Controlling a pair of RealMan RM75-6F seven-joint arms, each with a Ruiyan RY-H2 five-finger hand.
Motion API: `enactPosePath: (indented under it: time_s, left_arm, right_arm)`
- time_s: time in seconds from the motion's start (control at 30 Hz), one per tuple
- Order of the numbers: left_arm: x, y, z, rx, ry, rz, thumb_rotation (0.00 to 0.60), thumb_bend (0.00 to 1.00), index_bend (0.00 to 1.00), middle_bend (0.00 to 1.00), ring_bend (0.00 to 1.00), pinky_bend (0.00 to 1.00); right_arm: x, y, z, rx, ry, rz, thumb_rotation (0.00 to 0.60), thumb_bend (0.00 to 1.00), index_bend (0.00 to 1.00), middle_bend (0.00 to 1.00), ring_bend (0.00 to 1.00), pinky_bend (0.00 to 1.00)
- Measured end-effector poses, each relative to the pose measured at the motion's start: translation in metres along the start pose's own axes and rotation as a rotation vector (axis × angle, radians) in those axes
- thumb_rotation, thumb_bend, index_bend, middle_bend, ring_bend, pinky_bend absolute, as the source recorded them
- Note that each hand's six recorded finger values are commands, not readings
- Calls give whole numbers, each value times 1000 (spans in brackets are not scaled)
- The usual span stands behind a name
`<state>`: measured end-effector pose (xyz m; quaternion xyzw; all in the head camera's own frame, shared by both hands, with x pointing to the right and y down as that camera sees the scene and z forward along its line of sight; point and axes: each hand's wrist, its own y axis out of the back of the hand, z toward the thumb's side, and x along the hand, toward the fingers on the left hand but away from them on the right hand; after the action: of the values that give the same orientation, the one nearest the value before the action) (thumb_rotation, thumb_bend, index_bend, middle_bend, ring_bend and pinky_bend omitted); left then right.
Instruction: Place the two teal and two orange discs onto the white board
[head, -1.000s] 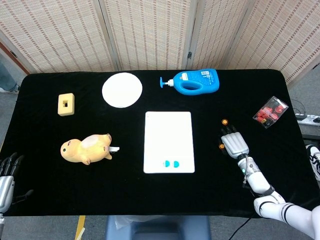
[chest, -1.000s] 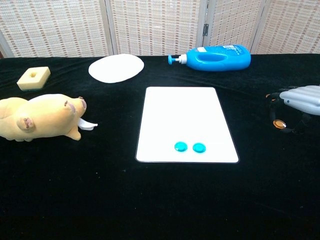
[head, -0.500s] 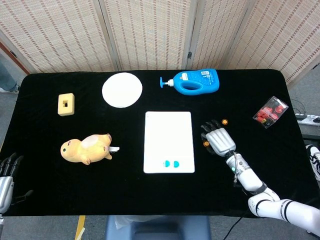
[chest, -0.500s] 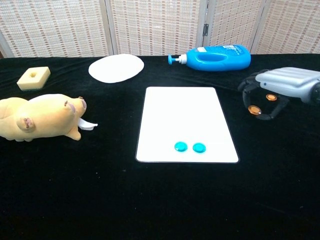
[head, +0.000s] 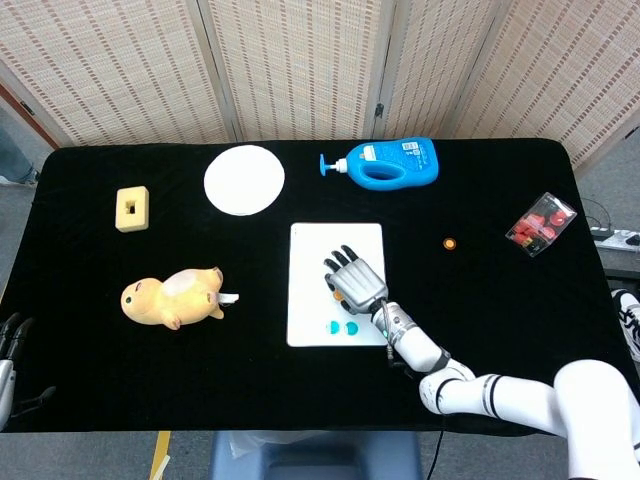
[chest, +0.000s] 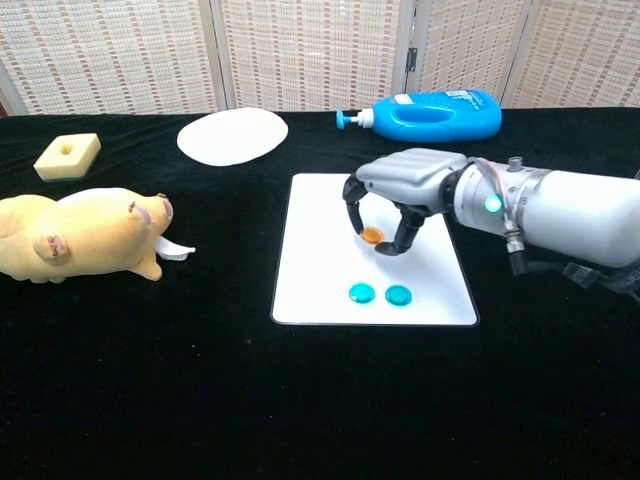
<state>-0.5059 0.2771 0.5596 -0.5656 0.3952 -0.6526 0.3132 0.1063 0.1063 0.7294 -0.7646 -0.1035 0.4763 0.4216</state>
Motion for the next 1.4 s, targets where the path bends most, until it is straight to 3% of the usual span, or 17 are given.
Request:
enactPosePath:
  time_s: [0.53,0.8,0.9,1.07,1.4]
  left_arm:
    - [1,-2,-3,-8,6,-4,600,100,0,0,0,0]
    - [3,-3,-1,-7,0,-3,600,100,0,0,0,0]
    - [4,-3,0,-8,-1,-3,600,100,0,0,0,0]
    - [6,-2,1,-9,-7,0,600,100,0,0,0,0]
    - [8,-2,10,-6,-29,0,600,100,0,0,0,0]
  right_arm:
    - [-23,1,9,35,-26,-3,600,411,459,168,62,0]
    - [-23,2,8,40,-27,-9,600,411,269,159,61,0]
    - [-22,7,2,31,-41,-27,600,411,252,159,64,0]
    - [-13,19,-35,10,-123,-70,600,410,256,159,62,0]
    - [21,24,-150,-18,-387,-83,600,410,311,159,64,0]
